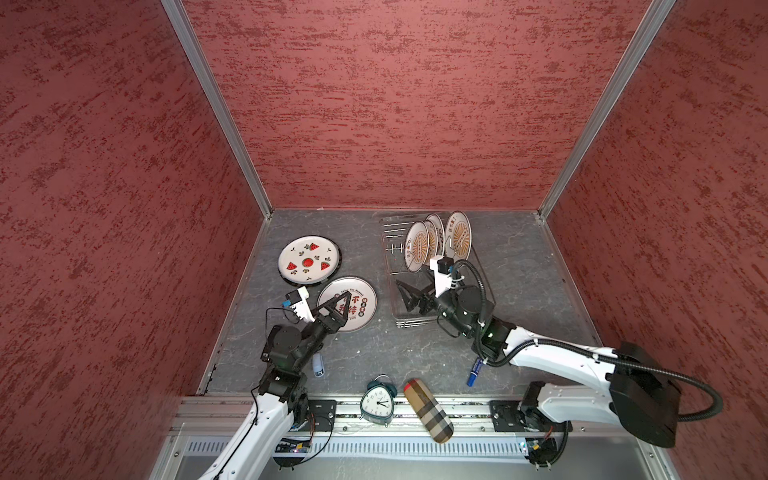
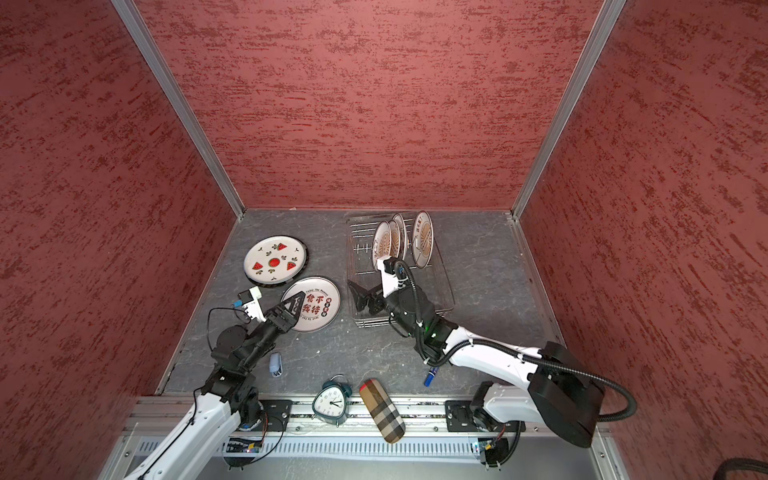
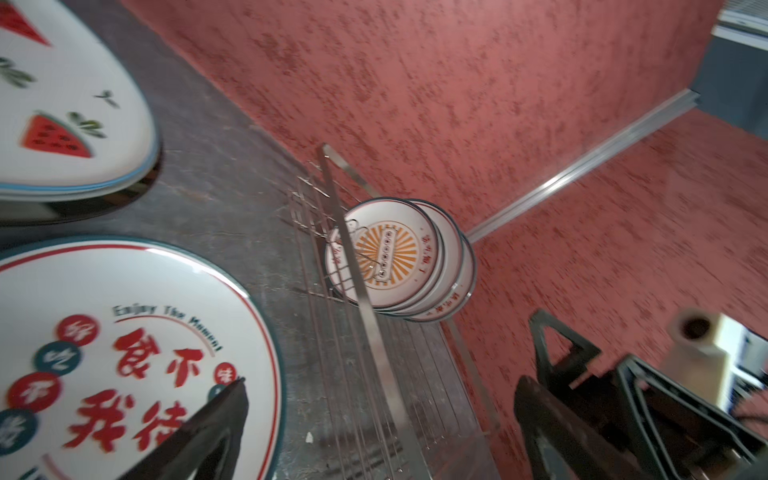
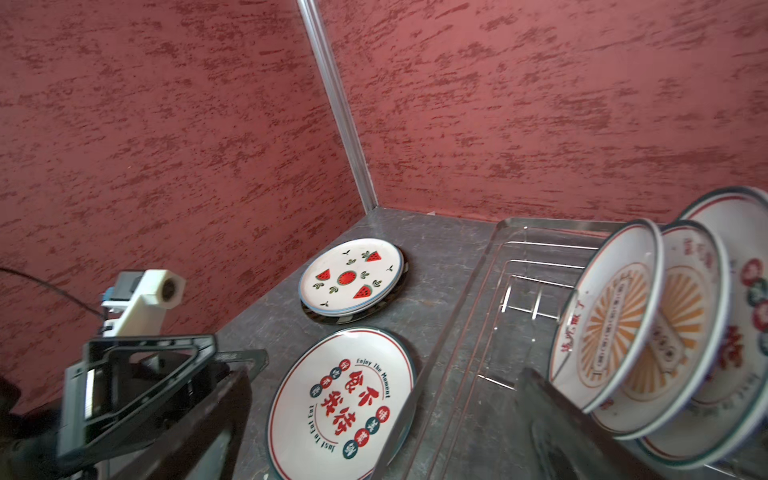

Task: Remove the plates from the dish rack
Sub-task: 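Move the right gripper back to the rack while the left gripper withdraws, then grasp the rim of the next 'Enjoy the Moment' plate with the right gripper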

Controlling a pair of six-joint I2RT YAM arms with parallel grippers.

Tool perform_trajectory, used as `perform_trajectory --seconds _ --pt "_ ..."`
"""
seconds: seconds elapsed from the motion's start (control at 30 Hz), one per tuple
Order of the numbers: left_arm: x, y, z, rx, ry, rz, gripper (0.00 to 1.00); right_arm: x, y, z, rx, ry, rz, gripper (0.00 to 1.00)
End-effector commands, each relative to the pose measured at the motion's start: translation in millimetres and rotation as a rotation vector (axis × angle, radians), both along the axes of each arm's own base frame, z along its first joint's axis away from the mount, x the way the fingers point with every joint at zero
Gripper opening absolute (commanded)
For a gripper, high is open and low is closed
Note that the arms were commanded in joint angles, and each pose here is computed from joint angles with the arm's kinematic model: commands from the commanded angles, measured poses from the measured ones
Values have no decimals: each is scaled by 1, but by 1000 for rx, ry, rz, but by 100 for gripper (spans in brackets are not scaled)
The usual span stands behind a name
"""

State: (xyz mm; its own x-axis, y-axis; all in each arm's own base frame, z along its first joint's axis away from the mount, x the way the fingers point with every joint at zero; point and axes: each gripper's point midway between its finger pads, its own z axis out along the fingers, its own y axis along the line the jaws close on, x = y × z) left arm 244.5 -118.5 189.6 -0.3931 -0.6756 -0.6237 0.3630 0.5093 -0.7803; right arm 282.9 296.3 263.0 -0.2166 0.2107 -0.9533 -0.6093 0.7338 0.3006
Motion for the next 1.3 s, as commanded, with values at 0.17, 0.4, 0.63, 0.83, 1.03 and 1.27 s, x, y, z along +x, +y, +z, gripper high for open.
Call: perform_trajectory --seconds 0.17,0.4,0.63,0.83,1.03,1.27 --pt "-40 -44 42 73 -279 -284 99 29 -58 2 -16 107 -187 99" --pt "-58 -75 48 124 -352 -423 99 57 -91 0 -24 160 -305 96" --pt "-64 -95 47 98 -340 -526 99 82 -102 -3 -91 191 -394 71" --pt "-53 -104 37 133 -288 -518 100 106 -111 -9 -188 207 -513 48" --pt "-48 -107 31 168 -249 -483 99 126 -109 -14 -274 228 -564 34" --pt "-52 -110 32 180 -256 -491 99 152 -101 -41 -404 327 -600 31"
